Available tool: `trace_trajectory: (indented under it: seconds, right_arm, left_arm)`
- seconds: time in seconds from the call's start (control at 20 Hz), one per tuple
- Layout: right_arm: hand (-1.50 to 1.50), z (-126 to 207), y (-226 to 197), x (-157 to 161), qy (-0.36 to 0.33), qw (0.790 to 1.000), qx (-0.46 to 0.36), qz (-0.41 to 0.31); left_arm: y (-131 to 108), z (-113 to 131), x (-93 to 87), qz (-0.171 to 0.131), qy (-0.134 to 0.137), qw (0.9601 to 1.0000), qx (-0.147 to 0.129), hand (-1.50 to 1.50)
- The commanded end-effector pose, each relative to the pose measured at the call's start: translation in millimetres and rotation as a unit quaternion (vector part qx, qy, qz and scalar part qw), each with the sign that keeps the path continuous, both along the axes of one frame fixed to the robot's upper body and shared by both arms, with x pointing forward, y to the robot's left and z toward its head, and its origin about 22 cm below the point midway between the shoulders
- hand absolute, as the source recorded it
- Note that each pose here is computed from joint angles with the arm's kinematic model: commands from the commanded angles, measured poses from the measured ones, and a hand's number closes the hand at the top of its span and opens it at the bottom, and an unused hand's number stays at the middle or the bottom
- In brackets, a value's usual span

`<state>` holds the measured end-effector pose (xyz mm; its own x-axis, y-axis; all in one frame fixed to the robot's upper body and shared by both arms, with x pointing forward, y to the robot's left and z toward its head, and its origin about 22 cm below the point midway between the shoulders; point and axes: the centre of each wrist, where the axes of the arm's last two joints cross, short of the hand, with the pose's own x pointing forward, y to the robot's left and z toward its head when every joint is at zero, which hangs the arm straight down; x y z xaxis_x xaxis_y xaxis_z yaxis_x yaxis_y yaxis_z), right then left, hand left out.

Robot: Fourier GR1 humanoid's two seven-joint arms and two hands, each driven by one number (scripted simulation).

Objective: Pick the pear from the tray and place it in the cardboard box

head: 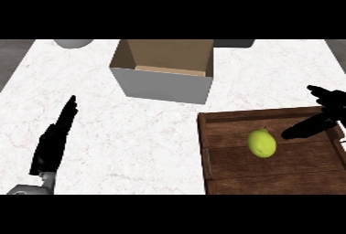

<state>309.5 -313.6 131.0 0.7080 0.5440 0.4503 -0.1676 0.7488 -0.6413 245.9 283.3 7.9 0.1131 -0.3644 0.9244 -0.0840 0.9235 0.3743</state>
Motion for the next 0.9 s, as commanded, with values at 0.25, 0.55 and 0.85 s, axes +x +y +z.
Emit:
trace_trajectory:
  seconds: [0.25, 0.55, 0.85]
  right_arm:
    - [-1.50, 23, 27, 26, 0.153, 0.987, 0.019, 0.037]
    - [-1.50, 5, 57, 35, 0.173, 0.985, 0.002, 0.020]
    - [-1.50, -7, 58, 26, 0.206, 0.978, -0.005, 0.022]
  left_arm:
    - [0, 6, 1.8, -0.001, 0.002, 1.0000, -0.006, 0.00]
    - [2, 7, -4.0, -0.005, 0.002, 1.0000, 0.002, 0.00]
    - [9, -5, -8.4, 0.000, 0.003, 1.0000, 0.008, 0.00]
